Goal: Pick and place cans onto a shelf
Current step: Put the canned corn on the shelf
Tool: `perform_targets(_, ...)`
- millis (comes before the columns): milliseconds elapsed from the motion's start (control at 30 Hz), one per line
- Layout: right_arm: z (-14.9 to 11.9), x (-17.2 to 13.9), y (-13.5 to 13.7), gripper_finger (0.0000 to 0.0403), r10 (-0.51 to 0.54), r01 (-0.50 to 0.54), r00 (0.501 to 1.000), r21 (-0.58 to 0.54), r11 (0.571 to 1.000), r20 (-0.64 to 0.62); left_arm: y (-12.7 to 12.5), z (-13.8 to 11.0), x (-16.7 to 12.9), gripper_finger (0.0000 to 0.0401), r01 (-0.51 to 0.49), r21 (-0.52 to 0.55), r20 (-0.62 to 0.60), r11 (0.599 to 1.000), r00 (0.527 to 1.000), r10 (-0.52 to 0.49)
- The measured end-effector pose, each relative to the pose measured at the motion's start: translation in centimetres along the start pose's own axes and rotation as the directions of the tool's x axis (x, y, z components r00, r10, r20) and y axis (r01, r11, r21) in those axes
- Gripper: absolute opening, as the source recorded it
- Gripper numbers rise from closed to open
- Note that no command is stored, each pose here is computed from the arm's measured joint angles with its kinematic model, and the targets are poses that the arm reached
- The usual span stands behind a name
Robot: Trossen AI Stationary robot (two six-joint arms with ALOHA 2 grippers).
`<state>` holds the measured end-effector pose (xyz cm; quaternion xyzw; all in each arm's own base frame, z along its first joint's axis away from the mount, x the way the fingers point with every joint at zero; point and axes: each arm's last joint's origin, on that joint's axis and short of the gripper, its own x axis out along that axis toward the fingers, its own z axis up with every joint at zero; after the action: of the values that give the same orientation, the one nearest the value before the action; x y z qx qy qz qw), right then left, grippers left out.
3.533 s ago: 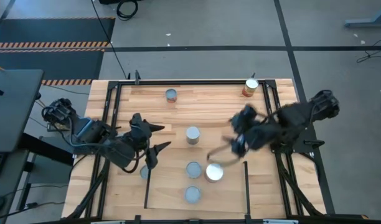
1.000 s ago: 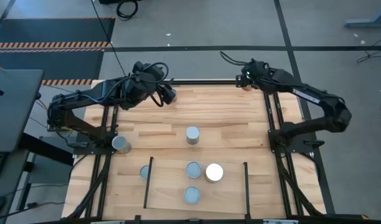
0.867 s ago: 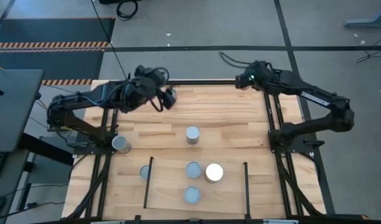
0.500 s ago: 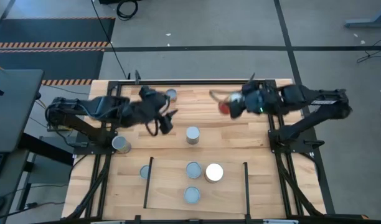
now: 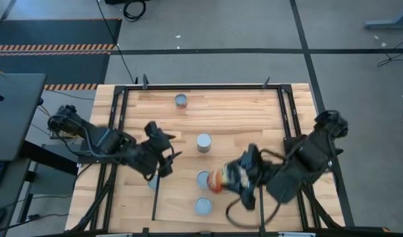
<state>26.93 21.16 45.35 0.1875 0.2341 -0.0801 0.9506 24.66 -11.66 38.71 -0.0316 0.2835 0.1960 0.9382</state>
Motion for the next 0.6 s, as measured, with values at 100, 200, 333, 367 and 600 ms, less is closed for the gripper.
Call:
perform_targets(100,-0.5,0.5,1.7,0.0311,0.03,-0.03,1.0,0.019,0.999,-0.008,-0.9,-1.1,0.0,0.0286,0.025,-0.037,-0.002,0.999,1.0,-0.025)
perform_targets(200,-1.2,0.7,3.2,0.0311,0.064,-0.063,0.998,0.027,0.998,-0.018,-1.7,-2.1,0.4,0.0286,0.048,-0.058,0.001,0.997,0.999,-0.048)
perform_targets(333,-3.0,0.7,4.9,0.0311,0.103,-0.101,0.994,0.045,0.994,-0.037,-2.4,-2.7,0.6,0.0286,0.083,-0.067,0.015,0.994,0.997,-0.082)
perform_targets(367,-3.5,0.6,5.4,0.0311,0.113,-0.111,0.993,0.044,0.993,-0.044,-2.5,-2.8,0.5,0.0286,0.095,-0.064,0.008,0.993,0.995,-0.095)
perform_targets(600,-5.8,-0.4,7.0,0.0311,0.183,-0.182,0.977,0.019,0.983,-0.113,-2.9,-2.5,0.4,0.0286,0.174,-0.076,0.011,0.982,0.985,-0.174)
